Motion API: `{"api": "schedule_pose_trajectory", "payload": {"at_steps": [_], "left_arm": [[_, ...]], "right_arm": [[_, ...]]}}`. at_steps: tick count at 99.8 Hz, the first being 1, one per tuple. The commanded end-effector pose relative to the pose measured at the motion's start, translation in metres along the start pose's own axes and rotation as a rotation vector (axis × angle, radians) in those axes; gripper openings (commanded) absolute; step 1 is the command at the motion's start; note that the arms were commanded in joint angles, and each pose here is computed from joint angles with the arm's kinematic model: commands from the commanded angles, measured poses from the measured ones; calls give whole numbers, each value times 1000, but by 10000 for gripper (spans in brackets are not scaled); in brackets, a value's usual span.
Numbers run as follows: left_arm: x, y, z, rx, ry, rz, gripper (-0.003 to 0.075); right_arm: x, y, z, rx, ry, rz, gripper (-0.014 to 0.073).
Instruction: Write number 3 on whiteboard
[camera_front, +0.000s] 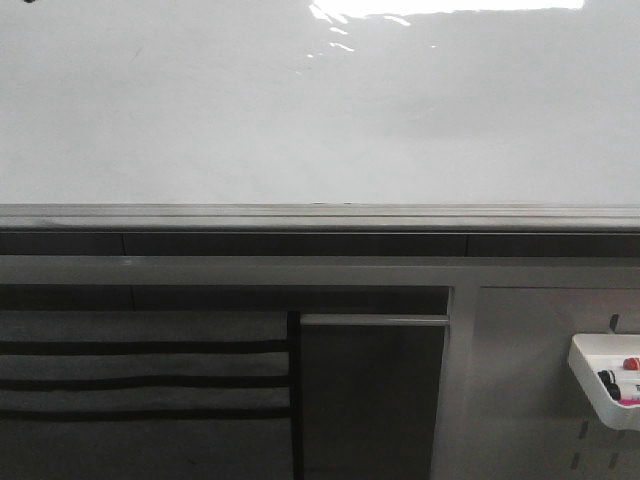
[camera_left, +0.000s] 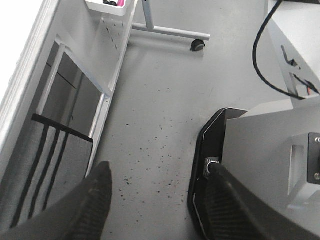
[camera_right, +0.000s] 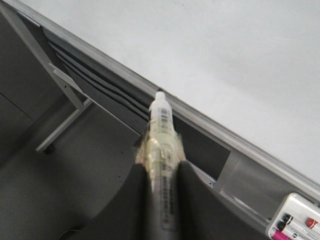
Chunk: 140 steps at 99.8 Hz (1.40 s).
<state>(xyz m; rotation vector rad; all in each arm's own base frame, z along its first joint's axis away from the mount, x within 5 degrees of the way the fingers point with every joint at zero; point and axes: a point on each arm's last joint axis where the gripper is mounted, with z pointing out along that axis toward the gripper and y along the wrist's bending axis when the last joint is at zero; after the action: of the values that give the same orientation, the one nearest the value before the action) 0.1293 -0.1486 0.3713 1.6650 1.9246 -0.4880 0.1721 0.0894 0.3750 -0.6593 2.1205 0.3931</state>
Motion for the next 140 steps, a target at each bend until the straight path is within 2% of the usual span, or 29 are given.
{"api": "schedule_pose_trajectory", "payload": {"at_steps": [1,7,22,31,41,78,100,130,140], "left_arm": [[-11,-4,-15,-27,-110,-51,388],[-9,-9,-20,-35,-142,-56,388],[3,-20,-34,-159,-284,-69,388],[12,-24,-35,-219,-350,-91,388],[17,-25,-36,-264,-395,-94,388],[17,-22,-30,-261,-382,-103,388],[16,-18,-25,-251,-363,-111,388],[14,-11,-13,-233,-328,-127,388],[13,-8,-7,-224,-311,-134,388]], "right_arm": [[-6,-2,-5,28,-109,23,-17],[-1,-3,0,29,-96,28,-17],[2,-4,5,33,-87,33,-17],[-1,-4,11,11,-102,75,-17],[-6,-6,24,-7,-49,87,-17],[-63,-20,73,-63,64,29,-17],[-88,-33,104,-31,46,-6,-17],[-88,-48,130,44,93,-81,-17],[-90,-53,125,97,84,-52,-17]]}}
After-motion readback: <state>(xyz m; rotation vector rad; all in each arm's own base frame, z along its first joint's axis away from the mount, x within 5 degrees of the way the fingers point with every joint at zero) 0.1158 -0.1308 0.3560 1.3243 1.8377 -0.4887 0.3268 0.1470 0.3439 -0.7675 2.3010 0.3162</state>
